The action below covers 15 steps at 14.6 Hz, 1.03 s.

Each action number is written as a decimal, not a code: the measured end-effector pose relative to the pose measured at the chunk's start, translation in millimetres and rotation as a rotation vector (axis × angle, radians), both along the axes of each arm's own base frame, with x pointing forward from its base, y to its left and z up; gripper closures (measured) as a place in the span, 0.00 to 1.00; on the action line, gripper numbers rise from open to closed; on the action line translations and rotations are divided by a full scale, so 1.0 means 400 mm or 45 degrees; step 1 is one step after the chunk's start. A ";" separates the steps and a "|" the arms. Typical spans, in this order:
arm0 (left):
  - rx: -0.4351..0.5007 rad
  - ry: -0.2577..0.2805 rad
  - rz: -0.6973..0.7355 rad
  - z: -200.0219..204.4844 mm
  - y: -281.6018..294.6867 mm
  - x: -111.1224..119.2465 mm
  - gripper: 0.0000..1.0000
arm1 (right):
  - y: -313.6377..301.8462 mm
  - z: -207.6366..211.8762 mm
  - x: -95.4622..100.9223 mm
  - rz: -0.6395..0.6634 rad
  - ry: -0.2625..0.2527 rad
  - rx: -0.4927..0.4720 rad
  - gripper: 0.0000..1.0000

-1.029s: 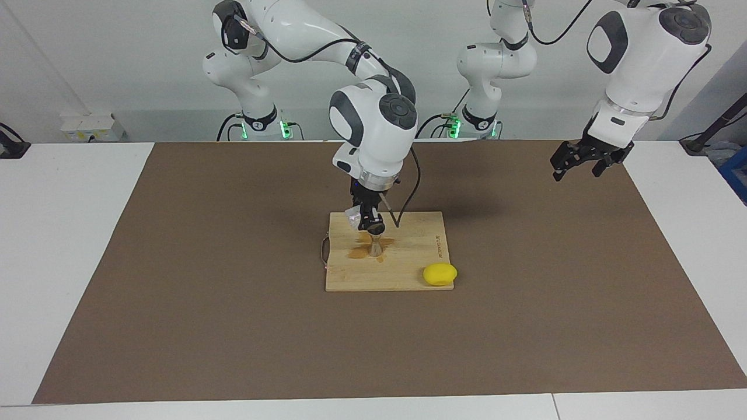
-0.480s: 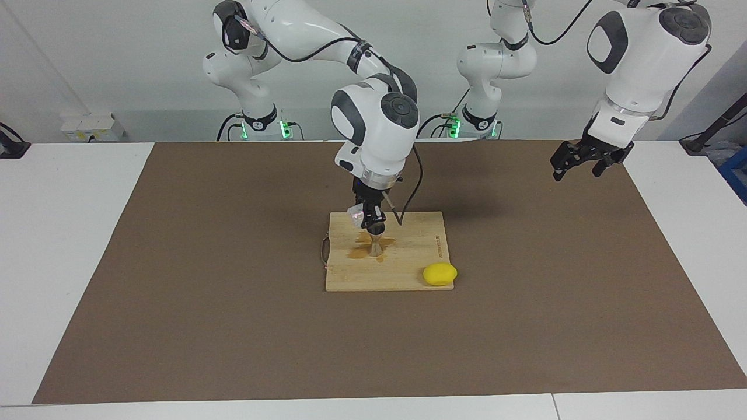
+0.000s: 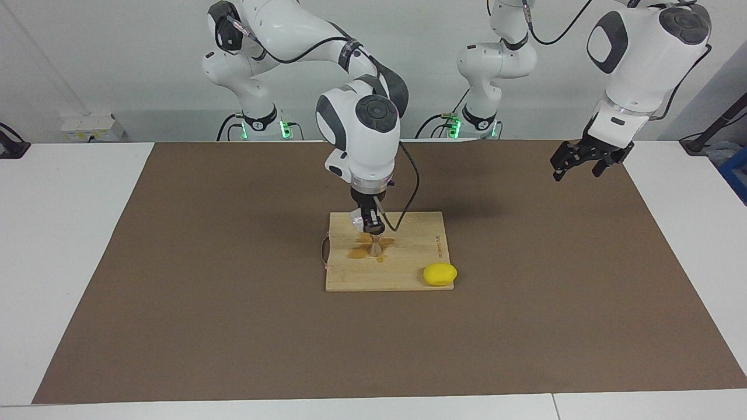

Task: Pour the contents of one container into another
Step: 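Raise the clear cup upright and carry it back with the right gripper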

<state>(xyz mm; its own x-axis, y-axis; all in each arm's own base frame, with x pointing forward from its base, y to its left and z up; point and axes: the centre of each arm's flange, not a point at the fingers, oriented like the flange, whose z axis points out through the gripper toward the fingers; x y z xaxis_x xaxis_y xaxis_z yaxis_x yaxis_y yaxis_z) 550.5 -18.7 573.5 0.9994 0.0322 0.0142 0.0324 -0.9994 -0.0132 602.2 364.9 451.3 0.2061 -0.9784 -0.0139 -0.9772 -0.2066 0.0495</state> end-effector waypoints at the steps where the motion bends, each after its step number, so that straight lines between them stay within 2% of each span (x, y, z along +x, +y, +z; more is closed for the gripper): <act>1: 0.000 0.000 0.000 0.000 0.000 0.000 0.00 | -0.016 0.011 0.013 -0.030 0.004 0.048 0.49; 4: 0.000 0.000 0.000 0.000 0.000 0.000 0.00 | -0.095 0.051 0.057 -0.112 0.027 0.182 0.49; 7: 0.000 0.000 0.000 0.000 0.000 0.000 0.00 | -0.188 0.080 0.106 -0.177 0.060 0.376 0.49; 11: 0.000 0.000 -0.001 0.000 -0.001 0.000 0.00 | -0.407 0.093 0.197 -0.269 0.046 0.638 0.49; 15: 0.000 0.000 -0.001 0.000 -0.001 0.000 0.00 | -0.595 0.074 0.232 -0.324 0.013 0.839 0.49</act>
